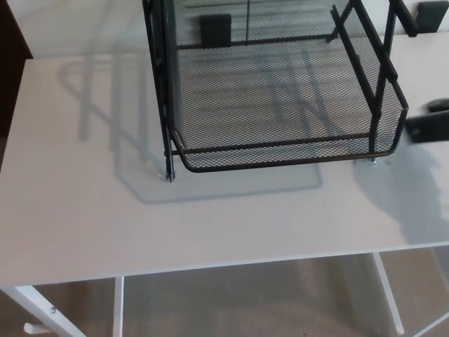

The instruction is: The robot walks towards a desk on which a file tray is kept in the middle and a stapler is kept to its right. The robot lifts the stapler using its right hand and places it on the file tray.

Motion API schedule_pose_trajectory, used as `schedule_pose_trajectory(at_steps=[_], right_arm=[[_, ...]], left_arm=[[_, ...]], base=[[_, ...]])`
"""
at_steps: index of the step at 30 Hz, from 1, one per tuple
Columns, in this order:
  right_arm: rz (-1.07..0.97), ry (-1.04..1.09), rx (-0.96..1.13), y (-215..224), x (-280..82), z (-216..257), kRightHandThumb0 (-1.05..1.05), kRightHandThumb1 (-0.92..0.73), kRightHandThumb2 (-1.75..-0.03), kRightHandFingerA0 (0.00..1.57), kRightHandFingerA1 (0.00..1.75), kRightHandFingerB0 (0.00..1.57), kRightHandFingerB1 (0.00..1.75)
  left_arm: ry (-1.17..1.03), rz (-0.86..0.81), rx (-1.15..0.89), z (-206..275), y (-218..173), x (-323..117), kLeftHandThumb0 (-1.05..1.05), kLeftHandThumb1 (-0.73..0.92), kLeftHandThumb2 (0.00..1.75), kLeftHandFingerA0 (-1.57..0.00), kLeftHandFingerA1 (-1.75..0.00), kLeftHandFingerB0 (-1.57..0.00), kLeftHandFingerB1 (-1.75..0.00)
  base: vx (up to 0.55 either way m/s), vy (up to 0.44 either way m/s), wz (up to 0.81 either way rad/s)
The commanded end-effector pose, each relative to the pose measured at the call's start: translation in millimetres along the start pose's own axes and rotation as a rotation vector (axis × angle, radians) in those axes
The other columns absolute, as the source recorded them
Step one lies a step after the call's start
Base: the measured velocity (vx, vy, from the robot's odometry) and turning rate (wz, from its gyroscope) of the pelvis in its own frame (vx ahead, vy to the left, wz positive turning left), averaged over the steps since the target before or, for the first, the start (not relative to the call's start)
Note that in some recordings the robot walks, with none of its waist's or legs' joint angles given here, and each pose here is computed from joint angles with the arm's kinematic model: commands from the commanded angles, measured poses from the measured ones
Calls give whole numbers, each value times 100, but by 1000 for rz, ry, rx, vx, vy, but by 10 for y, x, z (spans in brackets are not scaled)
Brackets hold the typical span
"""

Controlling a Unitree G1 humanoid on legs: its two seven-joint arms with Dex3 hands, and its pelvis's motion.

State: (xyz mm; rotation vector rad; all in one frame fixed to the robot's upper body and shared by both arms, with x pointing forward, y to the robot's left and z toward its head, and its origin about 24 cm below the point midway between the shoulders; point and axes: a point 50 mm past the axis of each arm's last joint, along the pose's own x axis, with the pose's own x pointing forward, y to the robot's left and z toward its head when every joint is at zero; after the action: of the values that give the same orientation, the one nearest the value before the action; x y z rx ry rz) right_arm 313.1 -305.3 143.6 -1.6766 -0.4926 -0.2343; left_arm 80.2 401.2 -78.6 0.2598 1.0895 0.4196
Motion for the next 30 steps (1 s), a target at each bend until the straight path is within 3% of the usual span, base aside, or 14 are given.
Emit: schedule_pose_trajectory(at_steps=[1,4,5,6,7,8,10,22,23,26,27,28,29,30], right_arm=[[-80,38,49,-262,107,-61,-11,-54,-81,88,165,78,141],[-126,77,90,-377,161,-42,-15,-58,-68,91,166,83,127],[-137,87,122,-416,176,-29,-17,-60,-67,95,160,89,94],[-137,92,135,-440,185,-19,-23,-59,-67,97,151,90,80],[-136,97,150,-466,197,-8,-23,-59,-67,97,151,90,80],[-159,93,185,-542,227,2,-16,-64,-85,96,162,81,123],[-186,89,197,-659,272,10,-18,-61,-97,91,171,72,149],[-231,41,139,-1179,472,11,-16,-57,-97,95,172,79,137],[-228,38,118,-1255,509,-2,-22,-50,-107,124,137,91,113],[-252,21,53,-1451,589,-47,-21,-45,-103,122,136,94,116],[-259,12,34,-1519,616,-70,-14,-51,-93,92,173,81,137],[-262,11,19,-1599,652,-88,-16,-52,-92,93,172,82,132],[-248,15,-17,-1690,688,-109,-24,-59,-78,98,157,89,91],[-245,16,-21,-1701,693,-113,-24,-59,-78,98,157,89,91]], left_arm=[[-26,28,32,4,104,-31,-65,90,67,-44,-50,-34,-40],[-21,30,26,-25,116,-39,-66,90,67,-44,-49,-36,-40],[-14,34,10,-41,118,-41,-65,89,66,-44,-49,-36,-40],[-13,35,8,-47,122,-44,-65,89,66,-44,-50,-36,-40],[-13,36,9,-55,128,-47,-65,89,66,-44,-50,-36,-40],[-7,36,9,-75,129,-51,-64,89,67,-44,-50,-35,-40],[-4,38,21,-103,128,-57,-64,90,67,-45,-48,-34,-39],[21,51,29,-201,163,-88,-64,90,67,-46,-50,-34,-39],[23,51,29,-212,170,-93,-64,90,67,-46,-50,-34,-38],[17,44,29,-216,179,-101,-64,90,67,-43,-50,-33,-39],[21,43,39,-234,182,-107,-66,90,67,-43,-48,-33,-38],[20,42,42,-239,195,-114,-66,91,67,-43,-49,-33,-38],[22,45,31,-244,201,-116,-65,90,67,-43,-50,-33,-39],[22,45,30,-245,201,-116,-65,90,67,-43,-50,-33,-39]], base=[[0,0,0],[0,0,0],[0,0,0],[0,0,0],[0,0,0],[0,0,0],[0,0,0],[0,0,0],[0,0,0],[0,0,0],[0,0,0],[0,0,0],[0,0,0],[0,0,0]])
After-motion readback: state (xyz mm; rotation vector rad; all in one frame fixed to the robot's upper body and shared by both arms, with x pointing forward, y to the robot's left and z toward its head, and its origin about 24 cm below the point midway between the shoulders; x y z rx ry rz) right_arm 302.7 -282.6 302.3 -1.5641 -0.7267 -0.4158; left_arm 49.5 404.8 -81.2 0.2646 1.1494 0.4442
